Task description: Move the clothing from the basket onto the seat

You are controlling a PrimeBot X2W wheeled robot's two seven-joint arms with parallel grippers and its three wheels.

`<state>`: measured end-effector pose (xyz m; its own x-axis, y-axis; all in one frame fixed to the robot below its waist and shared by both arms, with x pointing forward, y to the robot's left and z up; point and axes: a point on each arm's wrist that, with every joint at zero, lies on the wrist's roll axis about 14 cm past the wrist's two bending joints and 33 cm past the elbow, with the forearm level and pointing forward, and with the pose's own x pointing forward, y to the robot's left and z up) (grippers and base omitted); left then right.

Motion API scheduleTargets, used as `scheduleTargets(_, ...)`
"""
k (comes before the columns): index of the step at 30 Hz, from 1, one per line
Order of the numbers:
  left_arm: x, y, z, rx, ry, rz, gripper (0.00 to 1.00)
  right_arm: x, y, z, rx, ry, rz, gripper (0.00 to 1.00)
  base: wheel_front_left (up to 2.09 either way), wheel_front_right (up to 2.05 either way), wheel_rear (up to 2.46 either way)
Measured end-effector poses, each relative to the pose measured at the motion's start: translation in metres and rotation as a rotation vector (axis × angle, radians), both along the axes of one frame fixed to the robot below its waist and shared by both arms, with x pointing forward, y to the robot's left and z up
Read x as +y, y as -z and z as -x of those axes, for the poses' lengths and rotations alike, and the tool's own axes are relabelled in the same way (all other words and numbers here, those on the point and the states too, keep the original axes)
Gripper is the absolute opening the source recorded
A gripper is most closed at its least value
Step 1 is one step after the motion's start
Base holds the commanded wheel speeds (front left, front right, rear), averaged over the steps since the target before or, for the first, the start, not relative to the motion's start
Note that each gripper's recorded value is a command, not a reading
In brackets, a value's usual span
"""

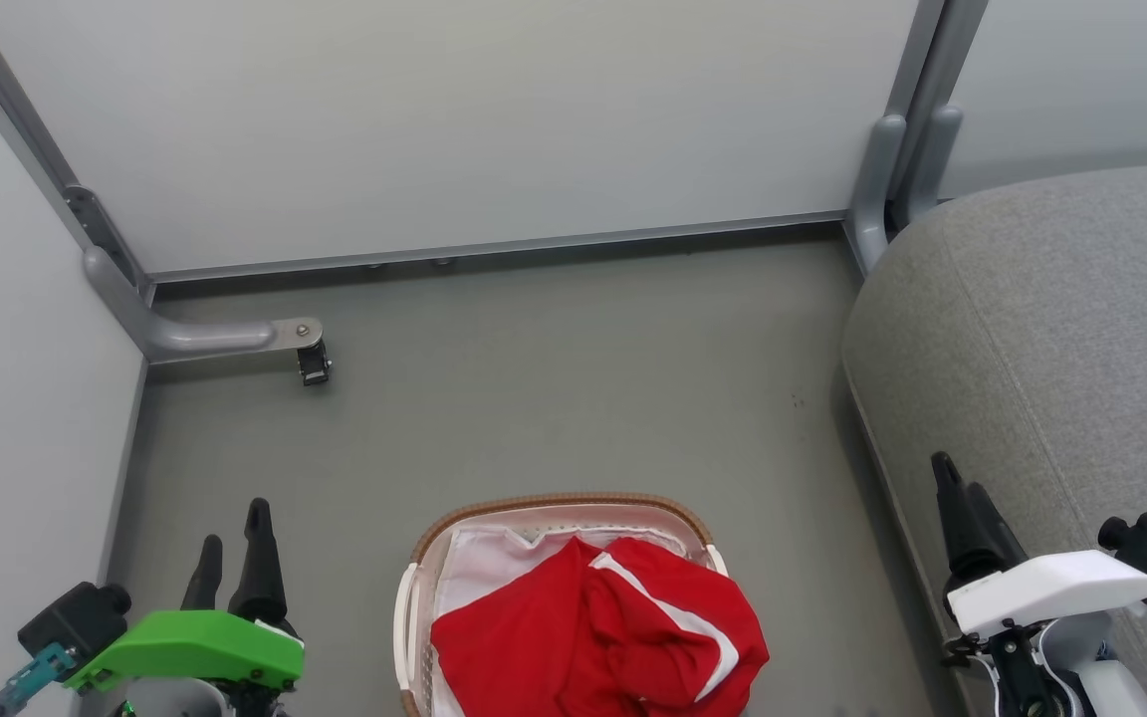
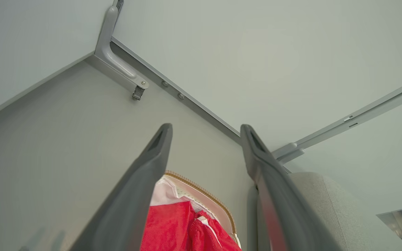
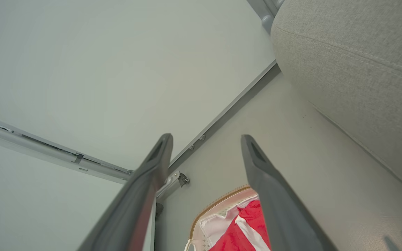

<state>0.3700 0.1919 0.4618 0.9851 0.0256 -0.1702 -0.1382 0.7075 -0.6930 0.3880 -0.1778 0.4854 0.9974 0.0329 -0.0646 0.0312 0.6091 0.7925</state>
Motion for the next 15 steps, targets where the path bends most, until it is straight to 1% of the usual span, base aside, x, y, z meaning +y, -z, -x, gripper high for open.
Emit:
scheduleTargets(1, -0.0023, 0.0036, 0.0011, 0.015, 0.009, -0.04, 1.0, 0.001, 0.001, 0.0001, 0.0, -0.008, 0.041, 1.0, 0.0, 0.0, 0.0)
scheduleTargets(15, -0.0056, 0.012, 0.0052, 0.052, 0.044, -0.273, 1.0, 0.0109, 0.009, -0.0001, 0.001, -0.06, 0.252, 1.0, 0.0, 0.0, 0.0)
